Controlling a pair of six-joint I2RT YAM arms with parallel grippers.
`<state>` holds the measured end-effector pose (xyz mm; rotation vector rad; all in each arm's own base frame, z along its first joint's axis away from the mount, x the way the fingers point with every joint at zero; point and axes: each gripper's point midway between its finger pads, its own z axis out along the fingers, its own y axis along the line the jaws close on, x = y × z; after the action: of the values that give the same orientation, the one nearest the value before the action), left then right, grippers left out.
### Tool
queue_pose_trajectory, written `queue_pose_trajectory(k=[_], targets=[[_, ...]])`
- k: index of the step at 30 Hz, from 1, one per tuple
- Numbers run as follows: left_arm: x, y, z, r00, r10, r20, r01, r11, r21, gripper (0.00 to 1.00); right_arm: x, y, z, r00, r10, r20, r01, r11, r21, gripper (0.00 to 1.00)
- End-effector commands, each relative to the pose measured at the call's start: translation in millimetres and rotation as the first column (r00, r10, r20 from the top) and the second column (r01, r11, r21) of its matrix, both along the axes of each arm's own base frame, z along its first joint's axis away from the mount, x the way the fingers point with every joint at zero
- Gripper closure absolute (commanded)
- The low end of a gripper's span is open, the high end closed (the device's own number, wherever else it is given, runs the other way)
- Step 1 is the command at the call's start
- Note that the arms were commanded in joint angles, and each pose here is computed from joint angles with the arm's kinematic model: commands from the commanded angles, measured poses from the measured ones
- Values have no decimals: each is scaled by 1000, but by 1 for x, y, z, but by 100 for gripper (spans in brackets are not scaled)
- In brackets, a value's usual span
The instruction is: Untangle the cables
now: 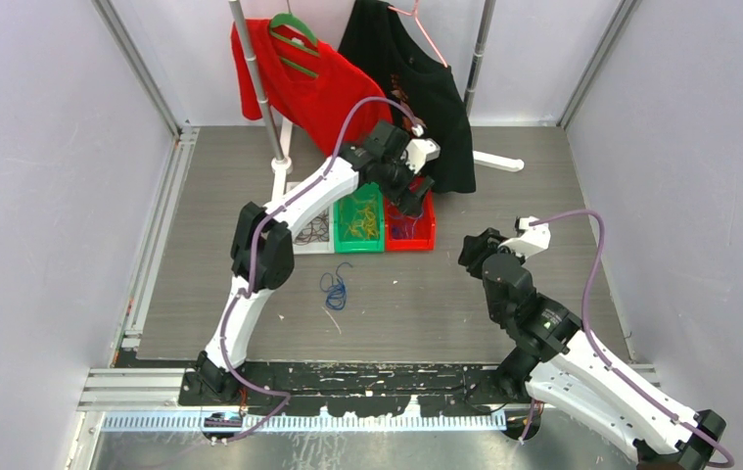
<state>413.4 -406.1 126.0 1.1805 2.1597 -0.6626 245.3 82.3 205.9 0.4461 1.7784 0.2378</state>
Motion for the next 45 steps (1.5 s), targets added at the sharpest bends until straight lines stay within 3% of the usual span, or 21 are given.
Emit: queue_pose_trajectory(k=[1, 8, 11, 15, 19, 24, 30, 39, 45], targets=[[-10, 0, 90, 996, 0, 88, 11, 992, -123, 14, 3, 2, 25, 999, 1, 44, -3, 999, 45, 47], [-12, 4, 125, 994, -6, 105, 24, 986, -165, 17, 0, 4, 25, 999, 26, 36, -27, 999, 26, 47], [-20, 22, 143, 996, -18, 85, 31, 987, -156, 13, 2, 20, 23, 993, 117, 35, -117, 993, 1, 43], [-48, 65, 157, 998, -50, 30, 53, 992, -111, 1, 8, 57, 12, 961, 275, -3, -275, 961, -4, 37], [-87, 124, 157, 997, -67, -34, 65, 996, -53, 0, 13, 115, -7, 879, 471, -76, -469, 882, 43, 37], [-115, 202, 149, 995, 33, -92, -36, 999, -35, 0, 4, 209, -29, 695, 704, -142, -701, 709, 83, 37], [-151, 259, 143, 989, 101, -106, -105, 994, -30, 1, -13, 302, -53, 486, 854, -183, -856, 508, 99, 38], [-170, 283, 138, 983, 139, -118, -144, 989, -35, 5, 3, 345, -109, 377, 881, -287, -915, 402, 32, 40], [-183, 284, 135, 986, 98, -132, -103, 994, -33, 11, 18, 351, -128, 391, 850, -353, -910, 414, -11, 51]])
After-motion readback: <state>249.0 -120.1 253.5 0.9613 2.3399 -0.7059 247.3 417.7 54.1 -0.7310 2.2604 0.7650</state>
